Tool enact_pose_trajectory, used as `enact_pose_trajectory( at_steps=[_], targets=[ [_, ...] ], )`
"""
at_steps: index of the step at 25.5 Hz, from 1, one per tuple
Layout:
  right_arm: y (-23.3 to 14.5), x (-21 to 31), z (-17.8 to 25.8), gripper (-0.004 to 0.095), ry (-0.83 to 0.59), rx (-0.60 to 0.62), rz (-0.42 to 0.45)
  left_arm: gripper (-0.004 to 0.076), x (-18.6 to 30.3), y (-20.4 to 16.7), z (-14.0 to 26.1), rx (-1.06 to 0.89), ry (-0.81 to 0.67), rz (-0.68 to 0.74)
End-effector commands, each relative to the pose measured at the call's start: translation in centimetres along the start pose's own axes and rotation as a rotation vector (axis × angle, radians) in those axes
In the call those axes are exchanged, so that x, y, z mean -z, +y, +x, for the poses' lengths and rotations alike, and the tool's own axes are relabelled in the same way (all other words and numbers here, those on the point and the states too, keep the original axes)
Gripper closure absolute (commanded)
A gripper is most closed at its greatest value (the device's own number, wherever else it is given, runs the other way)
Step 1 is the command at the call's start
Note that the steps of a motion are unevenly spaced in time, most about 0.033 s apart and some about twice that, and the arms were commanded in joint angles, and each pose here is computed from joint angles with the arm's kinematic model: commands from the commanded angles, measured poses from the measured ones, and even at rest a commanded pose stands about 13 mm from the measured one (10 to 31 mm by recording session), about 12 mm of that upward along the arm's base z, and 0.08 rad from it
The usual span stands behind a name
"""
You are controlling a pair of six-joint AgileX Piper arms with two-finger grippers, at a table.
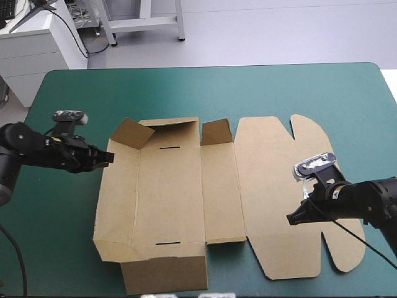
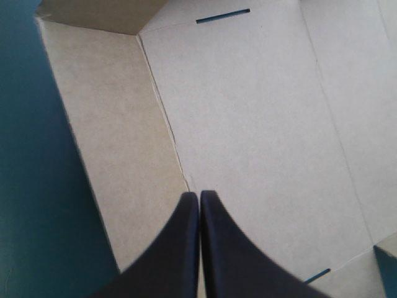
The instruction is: Fold the box
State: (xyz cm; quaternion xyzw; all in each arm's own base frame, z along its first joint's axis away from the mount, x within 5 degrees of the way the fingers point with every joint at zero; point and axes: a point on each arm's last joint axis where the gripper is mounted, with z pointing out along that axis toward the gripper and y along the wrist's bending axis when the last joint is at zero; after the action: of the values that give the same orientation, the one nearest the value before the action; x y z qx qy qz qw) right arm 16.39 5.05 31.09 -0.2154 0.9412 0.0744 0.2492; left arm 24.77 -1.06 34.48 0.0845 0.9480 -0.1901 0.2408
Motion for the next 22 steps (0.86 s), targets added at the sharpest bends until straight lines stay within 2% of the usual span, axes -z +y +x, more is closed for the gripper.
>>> enact_pose_trajectory(
  at_steps=[1, 11, 15, 17, 18, 19, 20, 21, 22],
  targets=[
    [-0.1, 0.9, -0.6, 0.0927, -0.064, 0.013, 0.018, 0.0724, 2.8, 0.8, -0.4, 0.047, -0.114, 0.091],
    [-0.1, 0.9, -0.6, 0.0927, -0.064, 0.013, 0.018, 0.0729, 6.0, 6.5, 1.2, 0.24, -0.201, -0.04],
    [-0.1, 0.9, -0.6, 0.0927, -0.064, 0.013, 0.018, 0.068, 5.7, 7.0, 1.3, 0.259, -0.187, -0.035],
    [-0.1, 0.9, -0.6, 0.0927, -0.064, 0.013, 0.018, 0.058, 5.2, 7.3, 1.4, 0.27, -0.151, -0.01],
    [-0.1, 0.9, -0.6, 0.0927, -0.064, 0.013, 0.018, 0.0489, 4.9, 7.3, 1.4, 0.275, -0.141, 0.007],
    [-0.1, 0.9, -0.6, 0.0927, -0.064, 0.013, 0.018, 0.043, 4.8, 7.4, 1.4, 0.28, -0.14, 0.018],
    [-0.1, 0.9, -0.7, 0.0927, -0.066, 0.016, 0.019, 0.0298, 4.4, 7.4, 1.5, 0.266, -0.145, 0.042],
    [-0.1, 0.9, -0.6, 0.0927, -0.064, 0.016, 0.019, 0.0231, 4.1, 7.4, 1.6, 0.26, -0.144, 0.055],
    [-0.1, 0.9, -0.6, 0.0927, -0.064, 0.016, 0.019, 0.0124, 3.5, 7.4, 1.9, 0.279, -0.144, 0.083]
  ],
)
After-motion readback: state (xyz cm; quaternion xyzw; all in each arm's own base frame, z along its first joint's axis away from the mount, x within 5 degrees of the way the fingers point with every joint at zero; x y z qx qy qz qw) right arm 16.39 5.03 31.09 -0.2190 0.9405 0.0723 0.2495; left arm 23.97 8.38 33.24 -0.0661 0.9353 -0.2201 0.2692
